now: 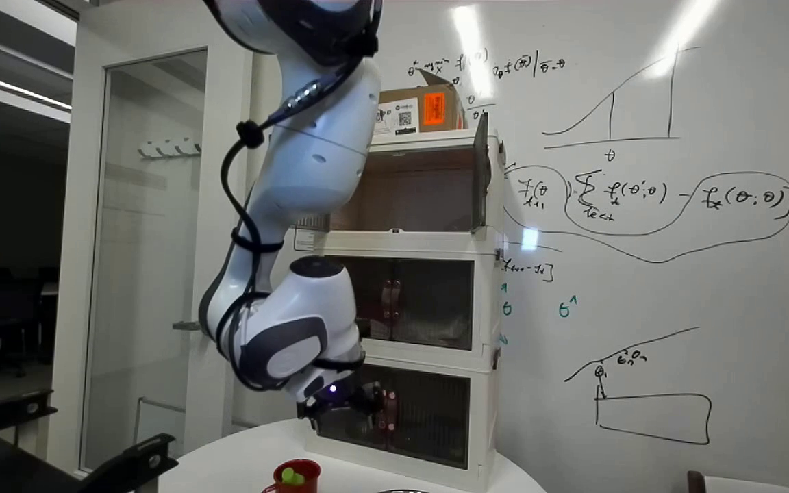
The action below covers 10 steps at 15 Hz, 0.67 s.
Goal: Move the silver bowl to the table
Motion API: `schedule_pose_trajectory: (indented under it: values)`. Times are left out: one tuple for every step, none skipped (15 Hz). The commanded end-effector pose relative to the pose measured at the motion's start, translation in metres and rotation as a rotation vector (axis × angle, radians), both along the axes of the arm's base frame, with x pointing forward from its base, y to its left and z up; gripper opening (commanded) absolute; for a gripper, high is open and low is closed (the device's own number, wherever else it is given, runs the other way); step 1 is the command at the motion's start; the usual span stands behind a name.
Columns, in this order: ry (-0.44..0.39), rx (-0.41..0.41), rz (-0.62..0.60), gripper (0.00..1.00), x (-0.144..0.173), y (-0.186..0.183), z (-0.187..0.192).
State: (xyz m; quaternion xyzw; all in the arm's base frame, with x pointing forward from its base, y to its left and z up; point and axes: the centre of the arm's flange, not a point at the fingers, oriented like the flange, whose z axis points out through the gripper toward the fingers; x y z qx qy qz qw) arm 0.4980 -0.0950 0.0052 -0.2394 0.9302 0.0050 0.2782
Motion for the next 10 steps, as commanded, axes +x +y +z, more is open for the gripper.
schedule_pose_trajectory:
  values:
    - [0.038,0.109,-0.075,1.00,0.005,-0.011,0.075]
    - [0.050,0.130,-0.076,1.00,0.010,-0.012,0.093]
    - [0.070,0.151,-0.084,1.00,0.017,-0.012,0.113]
    - [0.101,0.166,-0.087,1.00,0.023,-0.012,0.129]
    - [0.136,0.168,-0.096,1.00,0.031,-0.010,0.146]
    - [0.167,0.167,-0.115,1.00,0.038,-0.009,0.161]
    - [0.201,0.161,-0.133,1.00,0.045,-0.006,0.177]
    - [0.229,0.153,-0.156,1.00,0.052,-0.003,0.190]
    - [0.255,0.136,-0.178,1.00,0.057,0.002,0.203]
    - [0.278,0.115,-0.184,1.00,0.062,0.007,0.216]
